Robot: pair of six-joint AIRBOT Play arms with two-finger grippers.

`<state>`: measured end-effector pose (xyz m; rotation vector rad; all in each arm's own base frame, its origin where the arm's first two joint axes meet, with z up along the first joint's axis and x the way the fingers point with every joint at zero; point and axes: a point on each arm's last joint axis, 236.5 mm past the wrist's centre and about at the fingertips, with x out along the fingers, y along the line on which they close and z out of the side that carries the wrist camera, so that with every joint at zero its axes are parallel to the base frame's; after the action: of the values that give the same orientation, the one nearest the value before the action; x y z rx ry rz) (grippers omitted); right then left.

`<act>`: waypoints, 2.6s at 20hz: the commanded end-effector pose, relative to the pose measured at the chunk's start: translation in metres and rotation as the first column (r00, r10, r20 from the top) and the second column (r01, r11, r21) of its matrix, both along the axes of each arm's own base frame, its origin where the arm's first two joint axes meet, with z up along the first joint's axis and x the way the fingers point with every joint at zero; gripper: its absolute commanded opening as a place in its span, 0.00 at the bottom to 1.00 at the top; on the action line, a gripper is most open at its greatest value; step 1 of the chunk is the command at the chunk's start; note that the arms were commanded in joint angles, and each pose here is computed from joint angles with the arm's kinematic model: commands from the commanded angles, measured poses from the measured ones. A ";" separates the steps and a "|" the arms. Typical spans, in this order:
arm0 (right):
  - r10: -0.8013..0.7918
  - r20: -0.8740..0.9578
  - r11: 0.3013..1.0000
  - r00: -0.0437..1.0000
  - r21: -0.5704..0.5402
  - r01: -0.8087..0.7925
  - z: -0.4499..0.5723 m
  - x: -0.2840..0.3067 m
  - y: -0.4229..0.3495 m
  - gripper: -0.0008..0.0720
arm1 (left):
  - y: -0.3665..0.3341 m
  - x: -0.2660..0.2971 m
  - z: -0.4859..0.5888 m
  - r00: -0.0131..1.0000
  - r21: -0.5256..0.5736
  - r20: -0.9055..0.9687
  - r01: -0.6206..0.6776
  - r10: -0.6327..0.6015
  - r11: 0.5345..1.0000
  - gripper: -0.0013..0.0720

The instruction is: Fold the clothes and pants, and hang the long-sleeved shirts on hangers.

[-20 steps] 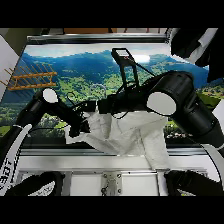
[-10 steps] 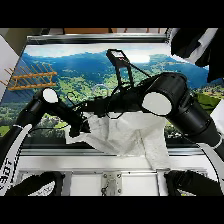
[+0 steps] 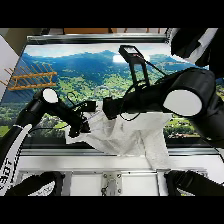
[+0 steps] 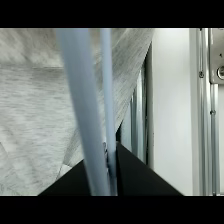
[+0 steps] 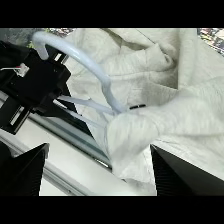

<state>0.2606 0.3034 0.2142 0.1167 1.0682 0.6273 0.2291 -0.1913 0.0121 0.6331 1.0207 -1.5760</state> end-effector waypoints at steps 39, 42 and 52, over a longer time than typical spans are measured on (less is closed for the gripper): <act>0.244 0.557 0.835 0.794 0.295 -0.464 -0.093 0.017 -0.225 0.99 | 0.000 0.000 0.000 1.000 0.002 0.000 0.000 0.000 1.000 0.05; 0.287 0.552 0.802 0.783 0.308 -0.511 -0.100 0.016 -0.211 0.99 | 0.000 0.000 0.000 1.000 0.002 0.000 0.000 0.000 1.000 0.04; 0.381 0.518 0.756 0.766 0.302 -0.580 -0.121 0.022 -0.162 0.99 | 0.000 0.000 0.000 1.000 0.002 0.000 0.000 0.000 1.000 0.04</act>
<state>0.2812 0.1293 0.0977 0.1007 0.4812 1.3110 0.2290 -0.1909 0.0119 0.6343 1.0228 -1.5756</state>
